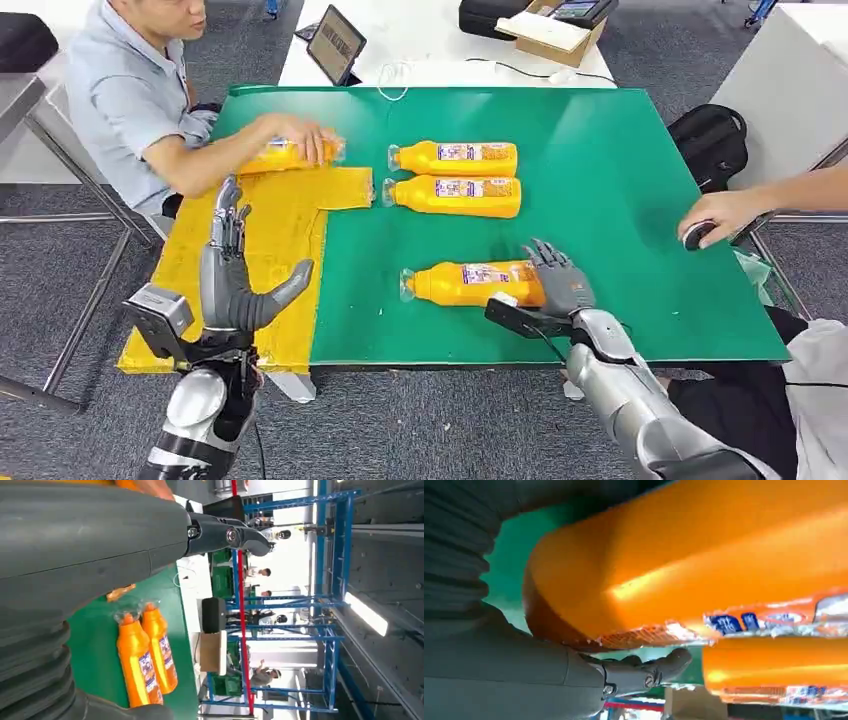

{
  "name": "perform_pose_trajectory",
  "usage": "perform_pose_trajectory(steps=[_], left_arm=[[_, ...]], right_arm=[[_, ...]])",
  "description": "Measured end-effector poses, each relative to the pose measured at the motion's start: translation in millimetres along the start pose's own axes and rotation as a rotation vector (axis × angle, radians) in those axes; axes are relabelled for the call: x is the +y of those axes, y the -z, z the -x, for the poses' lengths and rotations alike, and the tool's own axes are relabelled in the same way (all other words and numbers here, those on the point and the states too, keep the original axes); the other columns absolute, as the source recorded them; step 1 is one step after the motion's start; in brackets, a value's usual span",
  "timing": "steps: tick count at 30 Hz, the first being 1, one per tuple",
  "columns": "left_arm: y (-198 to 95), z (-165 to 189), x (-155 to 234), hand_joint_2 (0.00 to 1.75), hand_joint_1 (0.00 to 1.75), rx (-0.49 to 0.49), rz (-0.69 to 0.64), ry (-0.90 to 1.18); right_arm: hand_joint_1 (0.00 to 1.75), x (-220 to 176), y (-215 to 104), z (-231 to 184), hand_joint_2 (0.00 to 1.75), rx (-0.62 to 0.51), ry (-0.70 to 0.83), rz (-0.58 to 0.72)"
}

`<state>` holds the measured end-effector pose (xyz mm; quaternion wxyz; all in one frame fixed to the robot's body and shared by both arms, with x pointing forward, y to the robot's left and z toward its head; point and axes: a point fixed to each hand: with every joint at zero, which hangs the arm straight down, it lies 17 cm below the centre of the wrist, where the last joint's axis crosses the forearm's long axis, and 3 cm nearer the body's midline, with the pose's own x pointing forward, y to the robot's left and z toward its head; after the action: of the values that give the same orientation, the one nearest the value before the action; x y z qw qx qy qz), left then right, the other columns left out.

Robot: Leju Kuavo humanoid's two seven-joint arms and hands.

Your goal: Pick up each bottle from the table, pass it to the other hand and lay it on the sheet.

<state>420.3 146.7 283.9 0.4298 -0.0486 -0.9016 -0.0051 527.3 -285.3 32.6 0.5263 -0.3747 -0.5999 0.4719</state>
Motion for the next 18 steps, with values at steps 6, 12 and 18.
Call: perform_pose_trajectory(steps=[6,12,18], left_arm=[[1,7,-3,1.75,0.0,0.019,0.002,-0.015],[-7,15,-11,1.75,0.0,0.062,0.032,-0.07],[-11,17,-10,1.75,0.0,0.066,0.029,-0.071]], right_arm=[[1.75,15,3,-16,1.75,-0.046,0.071,-0.084],[1.75,33,-3,-42,1.75,-0.119,0.189,-0.152],[1.75,35,-8,-68,1.75,-0.162,0.361,-0.141]])
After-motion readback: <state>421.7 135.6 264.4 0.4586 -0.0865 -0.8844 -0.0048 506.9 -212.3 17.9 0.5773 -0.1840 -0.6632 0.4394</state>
